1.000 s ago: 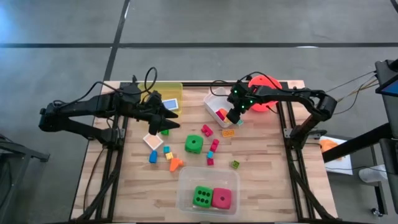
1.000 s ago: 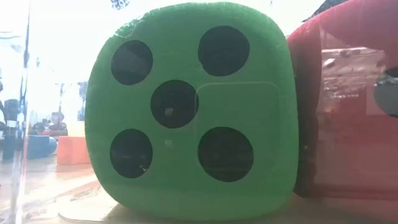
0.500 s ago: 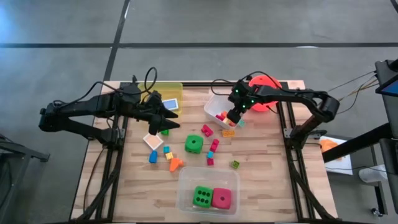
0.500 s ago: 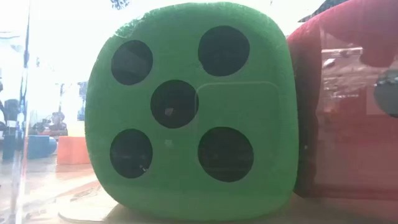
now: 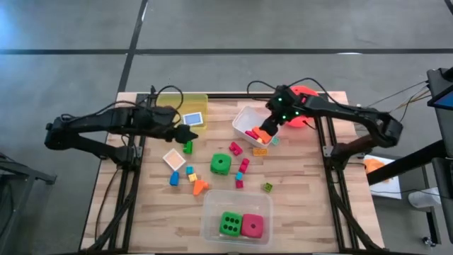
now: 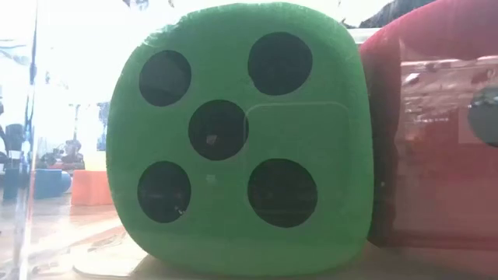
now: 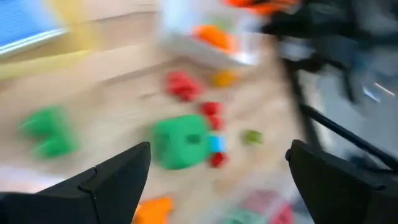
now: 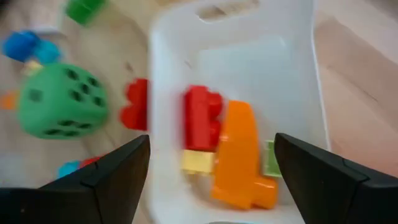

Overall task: Pick & Place Toys
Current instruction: Put the green game piece into the white bin

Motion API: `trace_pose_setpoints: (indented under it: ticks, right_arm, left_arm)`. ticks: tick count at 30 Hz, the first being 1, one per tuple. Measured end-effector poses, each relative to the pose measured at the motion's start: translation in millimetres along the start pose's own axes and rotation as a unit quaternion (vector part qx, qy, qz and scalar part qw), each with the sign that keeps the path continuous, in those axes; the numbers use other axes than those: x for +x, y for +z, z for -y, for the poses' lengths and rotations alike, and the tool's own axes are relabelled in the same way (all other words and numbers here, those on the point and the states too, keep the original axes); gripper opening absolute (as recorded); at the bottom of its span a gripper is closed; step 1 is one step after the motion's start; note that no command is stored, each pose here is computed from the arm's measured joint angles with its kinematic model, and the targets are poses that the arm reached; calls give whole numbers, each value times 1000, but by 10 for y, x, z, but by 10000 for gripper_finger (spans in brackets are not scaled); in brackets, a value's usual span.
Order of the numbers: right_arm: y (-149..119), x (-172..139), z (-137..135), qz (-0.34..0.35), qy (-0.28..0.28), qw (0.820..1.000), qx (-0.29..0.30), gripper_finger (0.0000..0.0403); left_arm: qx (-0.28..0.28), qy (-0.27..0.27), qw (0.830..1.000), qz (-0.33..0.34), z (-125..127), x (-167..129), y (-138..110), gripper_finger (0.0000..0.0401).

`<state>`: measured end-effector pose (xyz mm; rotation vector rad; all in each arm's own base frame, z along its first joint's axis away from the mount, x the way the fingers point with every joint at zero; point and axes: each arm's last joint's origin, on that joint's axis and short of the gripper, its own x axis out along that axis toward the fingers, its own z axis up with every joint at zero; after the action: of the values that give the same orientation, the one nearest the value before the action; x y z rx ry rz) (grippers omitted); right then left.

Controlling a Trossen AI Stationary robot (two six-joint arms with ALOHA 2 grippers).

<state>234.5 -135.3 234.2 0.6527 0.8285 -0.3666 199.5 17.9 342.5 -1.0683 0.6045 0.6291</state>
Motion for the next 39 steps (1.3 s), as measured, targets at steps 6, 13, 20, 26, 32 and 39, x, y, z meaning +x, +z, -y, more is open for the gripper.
trace_pose_setpoints:
  ticks: [6,13,20,26,32,39]
  right_arm:
    - [-67,-378,-316,56,49,997,9,337]
    - [-226,-637,-655,78,103,991,17,337]
    - [-389,-733,-906,99,97,990,12,337]
    - [-497,-736,-1055,89,110,990,12,337]
    - [-583,-739,-1165,80,121,989,4,337]
    - [-644,-745,-1243,78,127,989,2,337]
  left_arm:
    - [-23,118,992,-32,-122,247,-12,369]
    - [-22,217,973,-69,-226,678,90,369]
    - [2,292,950,-114,-372,1042,176,369]
    - [32,333,930,-153,-469,1349,176,369]
    - [53,343,922,-172,-519,1552,150,369]
    - [44,316,931,-180,-733,1688,64,369]
